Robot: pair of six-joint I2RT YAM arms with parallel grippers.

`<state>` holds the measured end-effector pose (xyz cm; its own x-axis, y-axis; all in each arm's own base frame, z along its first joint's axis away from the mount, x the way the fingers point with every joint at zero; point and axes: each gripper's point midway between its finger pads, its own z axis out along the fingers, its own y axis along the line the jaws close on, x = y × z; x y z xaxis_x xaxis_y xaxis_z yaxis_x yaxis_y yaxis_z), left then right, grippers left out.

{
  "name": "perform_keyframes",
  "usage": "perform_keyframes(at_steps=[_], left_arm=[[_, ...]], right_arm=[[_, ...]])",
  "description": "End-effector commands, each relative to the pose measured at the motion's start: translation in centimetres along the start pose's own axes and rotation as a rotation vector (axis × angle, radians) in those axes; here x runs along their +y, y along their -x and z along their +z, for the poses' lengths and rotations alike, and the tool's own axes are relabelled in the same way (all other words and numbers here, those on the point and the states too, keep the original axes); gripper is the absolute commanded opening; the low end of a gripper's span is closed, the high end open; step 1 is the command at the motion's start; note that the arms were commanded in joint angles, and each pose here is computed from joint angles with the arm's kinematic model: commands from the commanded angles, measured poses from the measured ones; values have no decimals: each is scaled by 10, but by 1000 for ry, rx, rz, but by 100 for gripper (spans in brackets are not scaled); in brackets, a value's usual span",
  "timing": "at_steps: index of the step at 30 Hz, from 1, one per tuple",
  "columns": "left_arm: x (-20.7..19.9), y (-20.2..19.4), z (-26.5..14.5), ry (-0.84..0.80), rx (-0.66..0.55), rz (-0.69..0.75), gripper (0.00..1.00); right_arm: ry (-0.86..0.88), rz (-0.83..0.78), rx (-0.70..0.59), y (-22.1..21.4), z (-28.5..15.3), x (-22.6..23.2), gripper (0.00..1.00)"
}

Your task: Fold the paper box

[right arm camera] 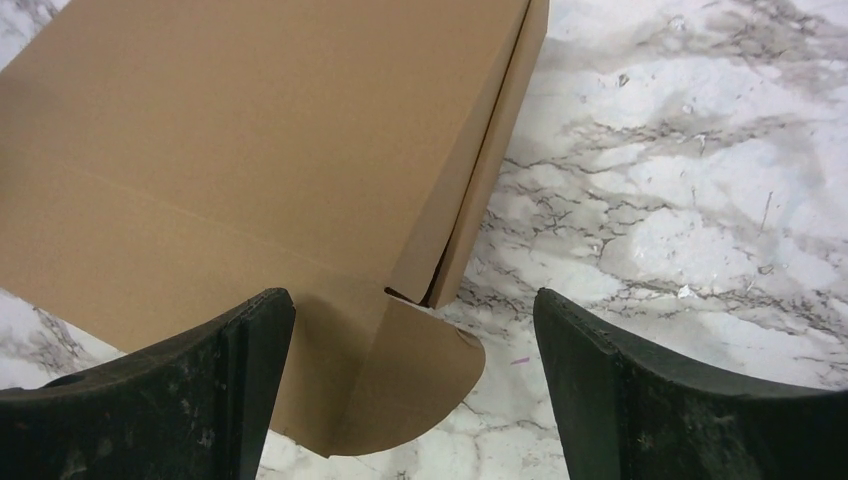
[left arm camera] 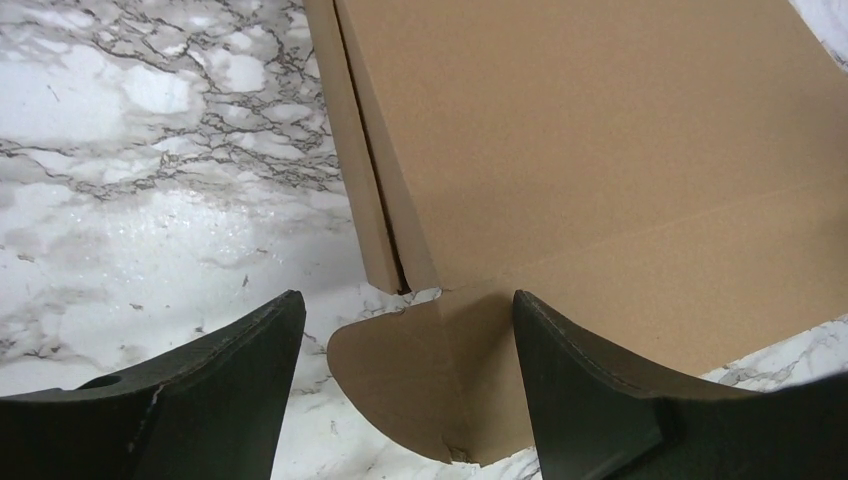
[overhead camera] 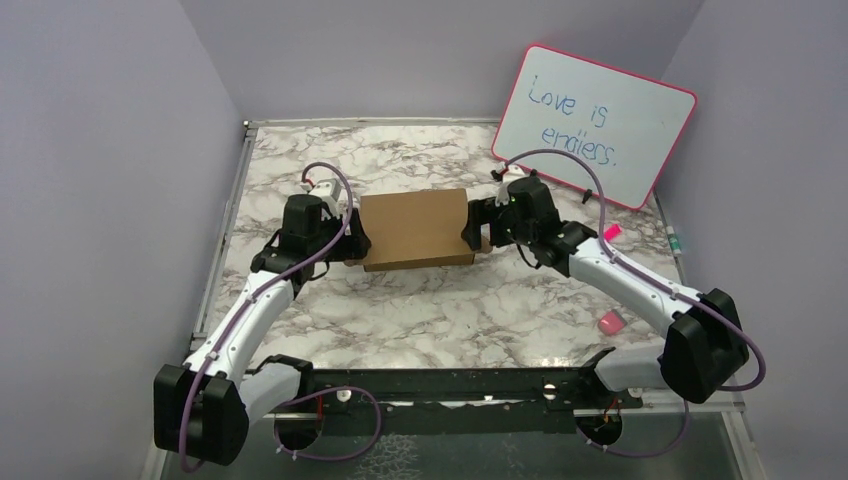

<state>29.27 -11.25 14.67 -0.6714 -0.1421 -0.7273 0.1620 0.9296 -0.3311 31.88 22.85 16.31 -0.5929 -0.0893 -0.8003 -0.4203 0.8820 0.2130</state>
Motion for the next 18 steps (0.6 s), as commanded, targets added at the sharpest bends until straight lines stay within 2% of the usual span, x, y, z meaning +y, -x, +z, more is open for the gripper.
perform_keyframes(at_steps=[1,9,18], left_arm=[[-1,-4,4,-19,-14,-18,77],[3,-26,16,-18,58,-54,76],[5,-53,20,-21,70,-191,75]], right_arm=[[51,22,-51,2,2,7,94],[40,26,-25,-23,11,0,93],[28,40,38,-62,19,-9,92]])
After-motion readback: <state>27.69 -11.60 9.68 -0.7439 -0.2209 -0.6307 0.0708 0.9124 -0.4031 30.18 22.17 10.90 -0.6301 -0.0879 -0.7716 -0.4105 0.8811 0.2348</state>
